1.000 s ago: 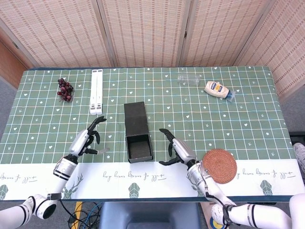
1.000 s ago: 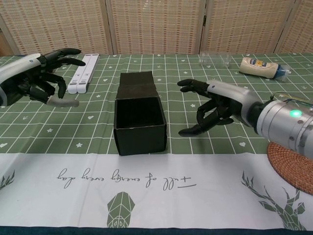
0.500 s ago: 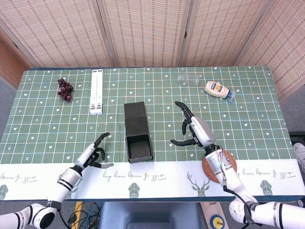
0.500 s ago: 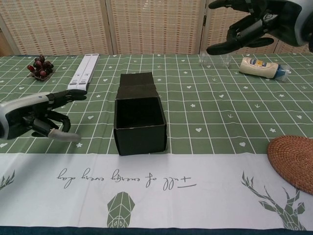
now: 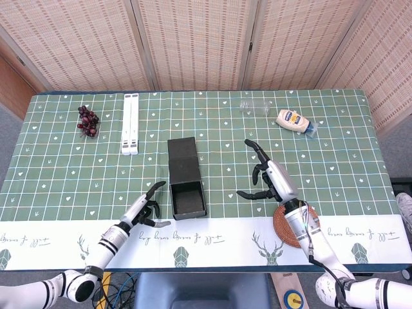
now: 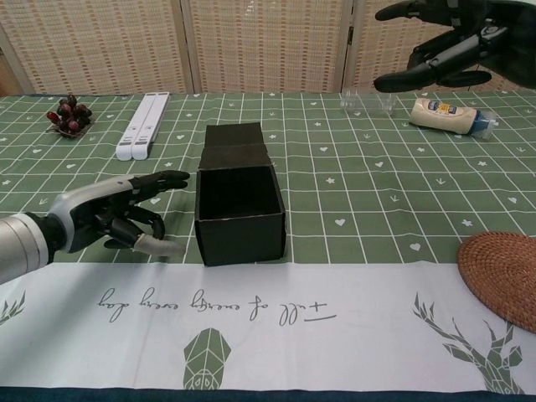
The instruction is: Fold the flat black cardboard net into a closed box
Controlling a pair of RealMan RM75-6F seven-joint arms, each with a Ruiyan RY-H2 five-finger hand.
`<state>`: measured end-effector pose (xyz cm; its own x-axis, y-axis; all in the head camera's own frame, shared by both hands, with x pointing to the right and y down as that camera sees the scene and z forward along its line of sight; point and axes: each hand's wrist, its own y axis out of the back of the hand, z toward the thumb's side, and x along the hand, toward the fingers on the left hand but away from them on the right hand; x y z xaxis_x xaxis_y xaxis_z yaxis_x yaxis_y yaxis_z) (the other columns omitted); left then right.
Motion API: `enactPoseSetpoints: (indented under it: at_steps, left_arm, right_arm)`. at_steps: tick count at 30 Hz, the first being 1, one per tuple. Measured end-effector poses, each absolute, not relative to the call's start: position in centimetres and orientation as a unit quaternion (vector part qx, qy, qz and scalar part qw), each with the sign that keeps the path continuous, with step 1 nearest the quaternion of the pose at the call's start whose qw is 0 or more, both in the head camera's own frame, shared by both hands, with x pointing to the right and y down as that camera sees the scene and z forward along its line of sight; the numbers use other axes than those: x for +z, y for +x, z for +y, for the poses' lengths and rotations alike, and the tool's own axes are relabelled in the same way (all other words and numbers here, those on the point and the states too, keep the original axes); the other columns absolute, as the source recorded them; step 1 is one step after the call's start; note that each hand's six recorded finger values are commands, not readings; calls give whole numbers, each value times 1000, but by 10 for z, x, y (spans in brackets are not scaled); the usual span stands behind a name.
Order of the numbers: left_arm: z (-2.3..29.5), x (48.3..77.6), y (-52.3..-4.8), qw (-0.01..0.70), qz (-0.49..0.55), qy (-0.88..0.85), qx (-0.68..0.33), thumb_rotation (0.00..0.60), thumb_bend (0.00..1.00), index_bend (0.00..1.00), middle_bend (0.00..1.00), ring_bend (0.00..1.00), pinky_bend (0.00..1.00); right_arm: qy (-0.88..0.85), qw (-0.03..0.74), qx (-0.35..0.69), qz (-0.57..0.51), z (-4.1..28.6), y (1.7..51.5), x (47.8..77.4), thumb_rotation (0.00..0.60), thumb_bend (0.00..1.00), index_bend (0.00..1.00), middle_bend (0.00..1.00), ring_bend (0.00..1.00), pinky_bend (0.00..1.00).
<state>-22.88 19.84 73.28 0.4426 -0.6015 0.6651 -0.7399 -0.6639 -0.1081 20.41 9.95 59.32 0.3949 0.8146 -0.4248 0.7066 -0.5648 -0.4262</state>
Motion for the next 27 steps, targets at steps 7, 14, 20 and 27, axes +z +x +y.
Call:
enactPoseSetpoints:
  at_steps: [7,14,20,27]
  left_arm:
    - [190,737,-213,109,-401,847,333,600,137,0,0,593,974]
    - [187,741,-205,122,-403,846,328,600,137,0,0,595,976]
    - [188,747,-201,135,-408,841,327,600,137,0,0,608,976]
    - [189,751,-199,151,-418,836,320,600,137,56,33,647,976]
  right_arm:
    - [-829,86,308,-459,101,210,595,600,51,0,66,668,1000]
    - [-828,82,310,-460,101,213,598,600,50,0,69,668,1000]
    - [-827,80,311,-461,99,216,601,600,51,0,73,668,1000]
    - [-827,77,315,-459,101,217,605,600,54,0,81,668,1000]
